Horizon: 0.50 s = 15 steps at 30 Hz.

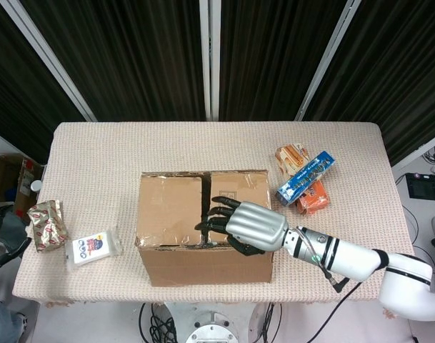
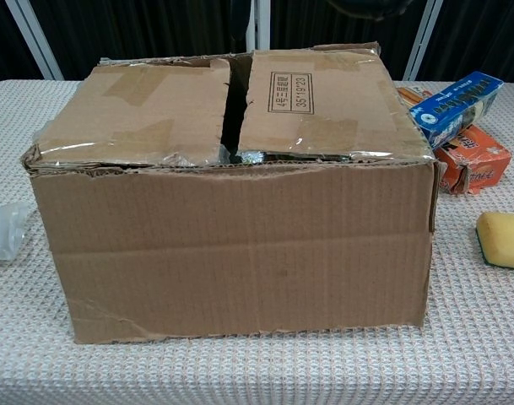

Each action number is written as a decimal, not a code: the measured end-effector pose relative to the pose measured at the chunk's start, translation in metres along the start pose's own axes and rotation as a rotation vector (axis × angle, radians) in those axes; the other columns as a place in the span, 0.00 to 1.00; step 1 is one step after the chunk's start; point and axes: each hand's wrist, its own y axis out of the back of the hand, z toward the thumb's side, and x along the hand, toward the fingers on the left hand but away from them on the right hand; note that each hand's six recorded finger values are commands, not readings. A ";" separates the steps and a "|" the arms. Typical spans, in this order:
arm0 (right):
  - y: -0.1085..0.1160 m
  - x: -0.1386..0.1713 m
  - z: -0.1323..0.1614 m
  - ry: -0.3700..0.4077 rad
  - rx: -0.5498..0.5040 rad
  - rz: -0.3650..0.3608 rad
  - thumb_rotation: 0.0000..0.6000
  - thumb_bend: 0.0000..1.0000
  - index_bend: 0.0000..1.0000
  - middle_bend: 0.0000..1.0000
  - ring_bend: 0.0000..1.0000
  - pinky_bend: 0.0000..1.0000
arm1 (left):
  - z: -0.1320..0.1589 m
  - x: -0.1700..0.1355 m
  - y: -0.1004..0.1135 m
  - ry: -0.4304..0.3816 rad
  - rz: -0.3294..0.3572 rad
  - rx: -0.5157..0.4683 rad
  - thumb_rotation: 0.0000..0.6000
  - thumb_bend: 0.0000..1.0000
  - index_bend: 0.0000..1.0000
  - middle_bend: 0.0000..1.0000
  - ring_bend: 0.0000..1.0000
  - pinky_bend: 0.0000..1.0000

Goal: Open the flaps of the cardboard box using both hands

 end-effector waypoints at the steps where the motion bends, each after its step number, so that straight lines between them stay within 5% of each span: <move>1: -0.003 -0.004 -0.004 -0.014 0.075 0.002 1.00 0.76 0.17 0.24 0.10 0.00 | -0.001 0.000 0.000 0.000 0.001 -0.001 0.00 0.00 0.13 0.12 0.07 0.15; 7: -0.019 -0.028 -0.025 -0.104 0.332 0.030 1.00 0.78 0.20 0.24 0.01 0.00 | -0.004 -0.001 -0.001 0.003 -0.006 -0.004 0.00 0.00 0.12 0.12 0.07 0.15; 15: -0.040 -0.056 -0.038 -0.191 0.418 0.105 1.00 0.81 0.24 0.21 0.00 0.00 | -0.005 -0.001 -0.002 0.004 -0.006 -0.010 0.00 0.00 0.12 0.12 0.07 0.15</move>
